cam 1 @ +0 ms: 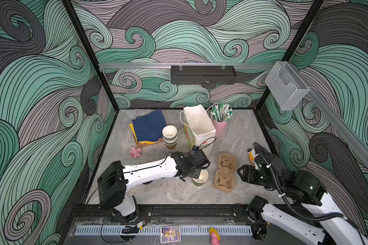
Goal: Pack the takeout coffee
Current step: 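Set the green paper cup upright beside the carrier and open the left gripper, then move the left gripper over the black lids on the table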
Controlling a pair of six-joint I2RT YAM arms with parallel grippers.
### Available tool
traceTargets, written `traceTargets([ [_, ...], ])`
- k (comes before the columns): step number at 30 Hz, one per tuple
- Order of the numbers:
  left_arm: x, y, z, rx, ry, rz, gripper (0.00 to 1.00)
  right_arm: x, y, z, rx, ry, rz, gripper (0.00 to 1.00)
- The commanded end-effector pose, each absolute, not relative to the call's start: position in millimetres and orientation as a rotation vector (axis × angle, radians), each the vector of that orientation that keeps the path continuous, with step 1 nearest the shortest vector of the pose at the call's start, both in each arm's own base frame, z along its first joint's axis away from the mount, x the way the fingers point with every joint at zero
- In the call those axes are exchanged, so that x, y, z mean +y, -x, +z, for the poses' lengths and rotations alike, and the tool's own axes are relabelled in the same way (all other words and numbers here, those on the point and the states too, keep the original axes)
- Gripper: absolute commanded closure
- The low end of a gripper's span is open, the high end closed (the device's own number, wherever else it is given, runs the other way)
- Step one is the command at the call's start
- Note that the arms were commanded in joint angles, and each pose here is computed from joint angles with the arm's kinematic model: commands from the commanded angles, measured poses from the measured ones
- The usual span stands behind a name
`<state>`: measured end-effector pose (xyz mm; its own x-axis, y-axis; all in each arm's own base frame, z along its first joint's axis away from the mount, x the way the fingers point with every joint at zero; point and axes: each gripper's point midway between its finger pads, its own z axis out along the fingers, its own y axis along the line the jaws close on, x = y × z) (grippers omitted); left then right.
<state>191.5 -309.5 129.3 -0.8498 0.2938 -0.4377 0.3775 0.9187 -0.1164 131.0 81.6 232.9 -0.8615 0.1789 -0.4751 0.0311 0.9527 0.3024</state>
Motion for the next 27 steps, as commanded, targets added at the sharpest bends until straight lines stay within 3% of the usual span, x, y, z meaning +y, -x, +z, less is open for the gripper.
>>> traceTargets([
  [1, -306, -193, 191, 2.550, -0.431, -0.416, 0.45, 79, -131, 236, 2.595, -0.148, 0.369, 0.35],
  [5, -259, -188, 239, 2.471, -0.330, -0.387, 0.41, 80, -134, 234, 2.601, -0.137, 0.345, 0.34],
  [7, -207, -191, 251, 2.427, -0.113, -0.270, 0.41, 81, -136, 233, 2.600, -0.133, 0.340, 0.34],
  [12, -109, -182, 231, 2.446, 0.302, -0.117, 0.41, 88, -140, 227, 2.598, -0.141, 0.367, 0.34],
  [16, -91, -183, 196, 2.514, 0.519, -0.160, 0.39, 93, -142, 224, 2.611, -0.126, 0.377, 0.34],
  [23, -113, -203, 145, 2.621, 0.703, -0.222, 0.32, 93, -141, 227, 2.602, -0.124, 0.386, 0.34],
  [27, -120, -218, 124, 2.609, 0.835, -0.238, 0.22, 90, -138, 226, 2.602, -0.141, 0.394, 0.34],
])
